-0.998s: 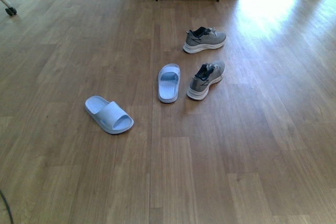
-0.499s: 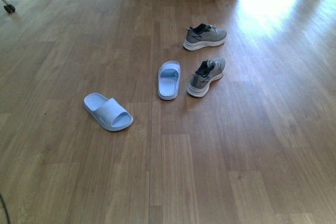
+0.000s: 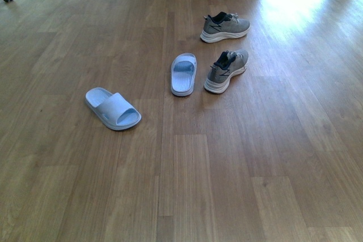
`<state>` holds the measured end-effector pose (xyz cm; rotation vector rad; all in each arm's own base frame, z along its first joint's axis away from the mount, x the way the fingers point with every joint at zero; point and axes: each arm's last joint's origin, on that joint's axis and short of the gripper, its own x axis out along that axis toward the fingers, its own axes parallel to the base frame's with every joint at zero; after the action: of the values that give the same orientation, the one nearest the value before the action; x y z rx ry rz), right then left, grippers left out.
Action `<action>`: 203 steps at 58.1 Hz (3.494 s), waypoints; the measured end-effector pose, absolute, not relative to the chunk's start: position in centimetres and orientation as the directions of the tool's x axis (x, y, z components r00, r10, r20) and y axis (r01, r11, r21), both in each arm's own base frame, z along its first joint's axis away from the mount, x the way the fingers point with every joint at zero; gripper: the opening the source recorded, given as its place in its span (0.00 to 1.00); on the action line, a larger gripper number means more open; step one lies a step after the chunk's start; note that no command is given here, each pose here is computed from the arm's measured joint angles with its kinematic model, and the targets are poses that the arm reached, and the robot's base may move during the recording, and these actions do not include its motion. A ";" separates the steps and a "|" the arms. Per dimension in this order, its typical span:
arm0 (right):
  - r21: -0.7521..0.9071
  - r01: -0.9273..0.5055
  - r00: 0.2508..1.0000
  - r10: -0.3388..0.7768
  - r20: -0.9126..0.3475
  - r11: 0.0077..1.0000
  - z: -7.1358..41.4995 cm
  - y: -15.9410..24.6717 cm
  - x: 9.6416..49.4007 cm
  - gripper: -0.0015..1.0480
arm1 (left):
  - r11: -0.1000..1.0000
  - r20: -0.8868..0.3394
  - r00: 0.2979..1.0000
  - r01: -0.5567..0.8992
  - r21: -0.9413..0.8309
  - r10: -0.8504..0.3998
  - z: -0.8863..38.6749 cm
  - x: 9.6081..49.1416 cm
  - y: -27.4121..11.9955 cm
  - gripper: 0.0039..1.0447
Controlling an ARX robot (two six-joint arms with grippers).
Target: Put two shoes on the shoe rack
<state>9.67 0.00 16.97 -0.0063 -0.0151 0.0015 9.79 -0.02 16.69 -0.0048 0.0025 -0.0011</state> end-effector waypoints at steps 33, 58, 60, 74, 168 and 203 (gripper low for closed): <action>-0.003 0.001 1.000 -0.001 0.014 1.000 17.0 0.0 9.7 0.91 | 1.000 -0.002 1.000 0.002 -0.005 -0.002 16.7 9.8 0.0 0.91; -0.003 0.003 1.000 -0.003 0.015 1.000 17.0 0.0 9.7 0.91 | 1.000 -0.002 1.000 0.002 -0.005 -0.002 16.7 9.8 0.0 0.91; -0.003 0.002 1.000 -0.002 0.015 1.000 17.0 0.0 9.7 0.91 | 1.000 -0.002 1.000 0.002 -0.005 -0.002 16.7 9.8 0.0 0.91; -0.003 0.002 1.000 -0.002 0.015 1.000 17.0 0.0 9.7 0.91 | 1.000 -0.002 1.000 0.002 -0.005 -0.002 16.7 9.8 0.0 0.91; -0.003 0.001 1.000 -0.001 0.014 1.000 17.0 0.0 9.7 0.91 | 0.967 -0.886 0.404 0.197 -0.160 -0.229 1.9 33.8 -6.4 0.91; -0.003 0.001 1.000 -0.001 0.014 1.000 17.0 0.0 9.7 0.91 | 0.920 -0.954 0.149 0.339 -0.198 -0.261 -7.9 38.2 -9.8 0.91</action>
<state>9.67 -0.01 16.96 -0.0032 -0.0139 -0.0008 38.18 -9.79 -7.89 0.0687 1.3546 -0.4315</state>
